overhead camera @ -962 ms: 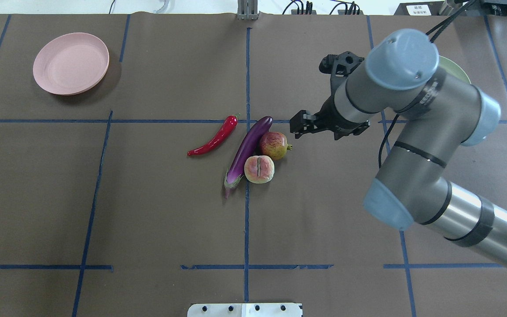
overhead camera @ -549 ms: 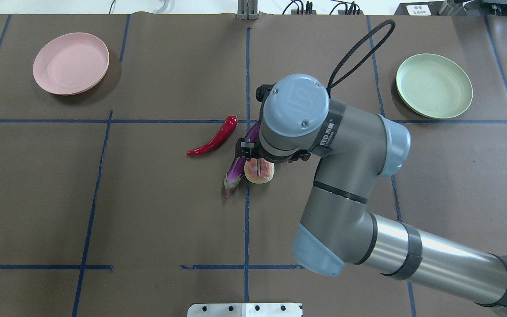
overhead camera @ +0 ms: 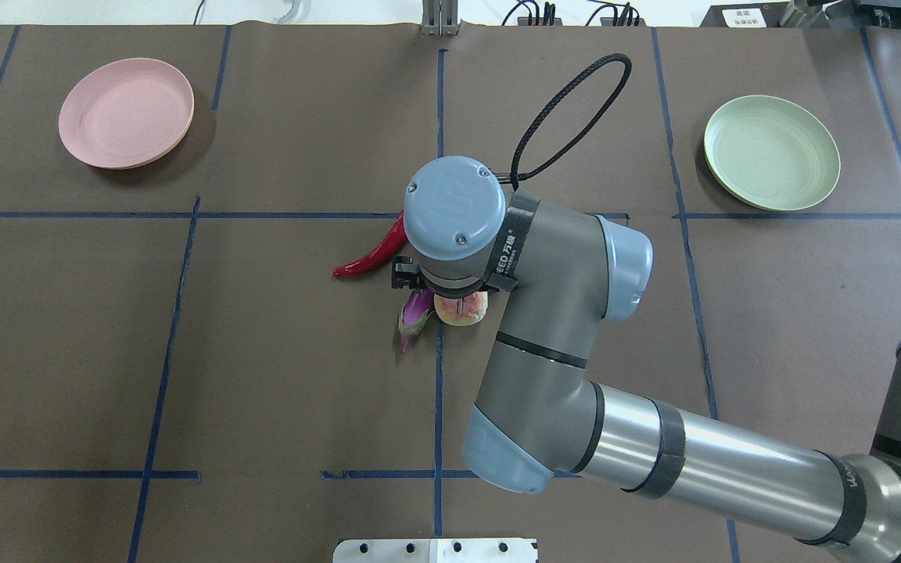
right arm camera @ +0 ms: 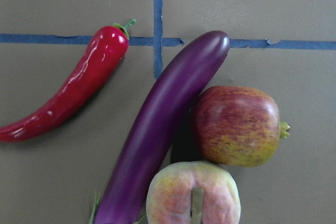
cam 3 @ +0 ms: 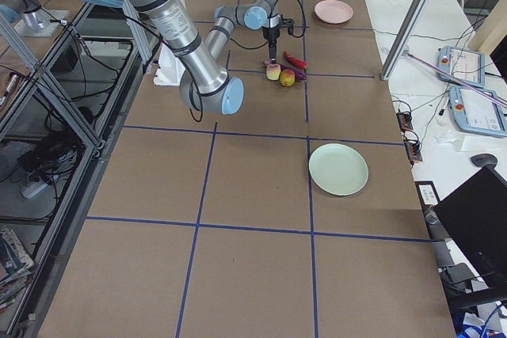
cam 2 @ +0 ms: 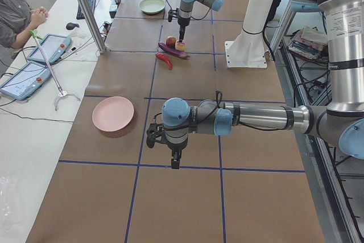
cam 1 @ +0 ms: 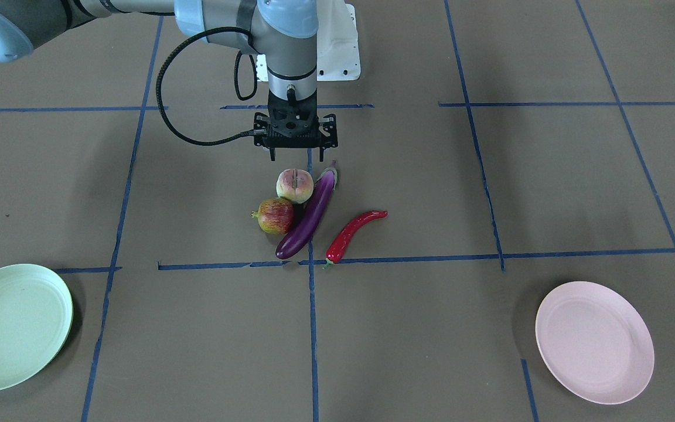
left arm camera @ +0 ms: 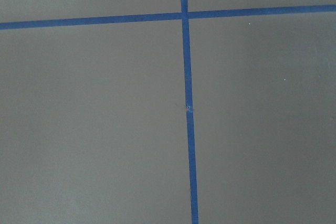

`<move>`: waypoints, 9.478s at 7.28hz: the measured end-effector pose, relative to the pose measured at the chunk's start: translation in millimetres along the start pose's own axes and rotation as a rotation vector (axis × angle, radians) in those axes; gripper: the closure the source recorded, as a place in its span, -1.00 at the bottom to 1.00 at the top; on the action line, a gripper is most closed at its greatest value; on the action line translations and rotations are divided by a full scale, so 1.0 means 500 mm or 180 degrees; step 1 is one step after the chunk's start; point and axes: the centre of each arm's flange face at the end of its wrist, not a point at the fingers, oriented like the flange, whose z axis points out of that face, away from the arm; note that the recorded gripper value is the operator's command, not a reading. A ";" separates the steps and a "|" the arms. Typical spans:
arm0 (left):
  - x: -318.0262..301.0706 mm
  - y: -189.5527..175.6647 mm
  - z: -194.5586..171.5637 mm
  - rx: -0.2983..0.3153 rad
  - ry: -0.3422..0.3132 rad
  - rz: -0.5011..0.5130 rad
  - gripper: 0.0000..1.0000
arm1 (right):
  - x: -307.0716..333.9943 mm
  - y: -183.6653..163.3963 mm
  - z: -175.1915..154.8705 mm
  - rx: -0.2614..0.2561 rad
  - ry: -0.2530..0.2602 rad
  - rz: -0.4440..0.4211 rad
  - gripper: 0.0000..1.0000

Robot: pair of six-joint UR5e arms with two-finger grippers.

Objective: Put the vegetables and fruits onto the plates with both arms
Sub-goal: 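Lower the right gripper and grasp the pink peach, then carry the peach to the green plate and release it, then reach the left gripper to the purple eggplant and grasp it, then carry the eggplant to the pink plate and release it while the right gripper rises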

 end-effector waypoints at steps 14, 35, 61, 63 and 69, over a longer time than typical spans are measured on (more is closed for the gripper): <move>-0.008 0.002 0.012 -0.0041 0.0001 -0.0018 -1.00 | -0.011 0.006 0.000 -0.0050 0.0295 -0.0093 0.88; 0.227 -0.211 -0.014 0.0473 0.0121 0.0910 -1.00 | 1.072 -0.530 0.144 -0.0076 -0.0200 -0.1272 -1.00; 1.167 -0.293 0.134 0.0979 0.0184 -0.1925 0.91 | 1.205 -0.445 0.061 -0.0073 -0.0329 -0.1106 -1.00; 0.979 -0.442 0.201 0.1064 -0.0361 -0.2249 0.91 | 1.192 -0.448 0.059 -0.0070 -0.0341 -0.1101 -1.00; 0.563 -0.620 0.352 0.1054 -0.0914 -0.1482 -1.00 | 1.027 -0.408 0.040 -0.0060 -0.0511 -0.0865 -1.00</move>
